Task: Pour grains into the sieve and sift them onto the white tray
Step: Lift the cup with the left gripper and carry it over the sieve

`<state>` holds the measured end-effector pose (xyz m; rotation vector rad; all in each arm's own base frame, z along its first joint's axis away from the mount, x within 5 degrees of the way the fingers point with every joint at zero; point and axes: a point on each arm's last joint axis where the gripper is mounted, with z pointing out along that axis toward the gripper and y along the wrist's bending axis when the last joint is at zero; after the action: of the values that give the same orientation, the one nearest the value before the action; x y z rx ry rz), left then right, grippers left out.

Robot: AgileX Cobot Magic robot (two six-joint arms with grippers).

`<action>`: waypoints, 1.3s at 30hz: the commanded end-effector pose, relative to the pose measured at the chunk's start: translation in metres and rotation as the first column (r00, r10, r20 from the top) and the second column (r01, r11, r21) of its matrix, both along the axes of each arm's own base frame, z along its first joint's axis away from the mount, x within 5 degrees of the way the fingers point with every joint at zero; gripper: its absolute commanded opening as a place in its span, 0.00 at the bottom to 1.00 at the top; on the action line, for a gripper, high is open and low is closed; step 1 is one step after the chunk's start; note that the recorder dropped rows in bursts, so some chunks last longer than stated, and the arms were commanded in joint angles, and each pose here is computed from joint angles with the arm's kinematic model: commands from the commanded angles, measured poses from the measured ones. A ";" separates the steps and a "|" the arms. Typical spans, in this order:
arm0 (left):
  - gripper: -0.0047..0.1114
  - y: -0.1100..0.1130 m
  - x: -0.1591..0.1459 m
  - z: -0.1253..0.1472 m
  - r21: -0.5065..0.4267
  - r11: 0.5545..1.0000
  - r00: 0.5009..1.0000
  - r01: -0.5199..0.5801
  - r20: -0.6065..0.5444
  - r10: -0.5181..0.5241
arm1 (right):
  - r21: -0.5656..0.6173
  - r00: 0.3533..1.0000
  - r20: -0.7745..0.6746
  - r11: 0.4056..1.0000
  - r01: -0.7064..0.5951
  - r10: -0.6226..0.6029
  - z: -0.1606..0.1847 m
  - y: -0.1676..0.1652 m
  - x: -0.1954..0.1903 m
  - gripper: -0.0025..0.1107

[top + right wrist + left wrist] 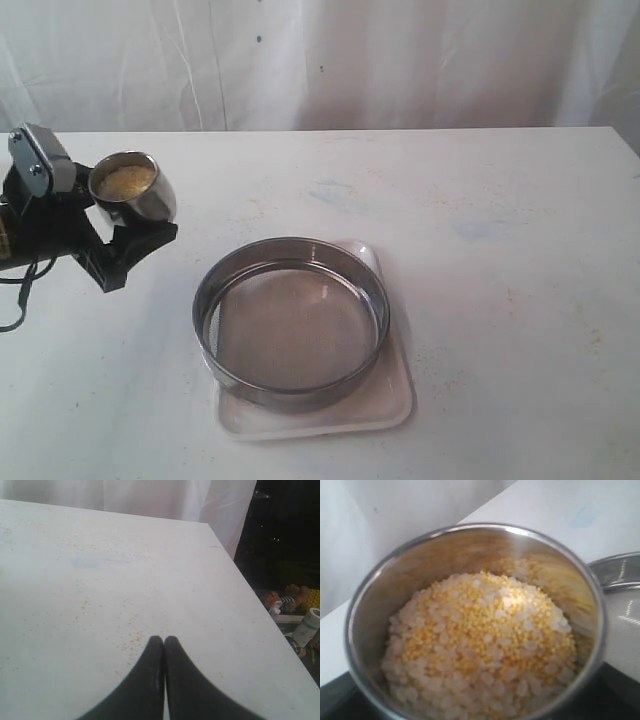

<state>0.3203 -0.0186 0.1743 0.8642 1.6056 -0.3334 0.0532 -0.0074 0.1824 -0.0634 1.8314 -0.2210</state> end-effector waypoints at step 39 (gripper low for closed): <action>0.04 -0.118 0.018 0.030 0.830 0.557 0.850 0.039 0.265 -0.455 | -0.009 1.000 0.007 1.000 0.002 -0.002 0.001 0.000 0.000 0.02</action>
<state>0.3388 -0.1334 0.1966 1.7315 1.2019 0.4096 0.0532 -0.0074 0.1824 -0.0634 1.8314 -0.2210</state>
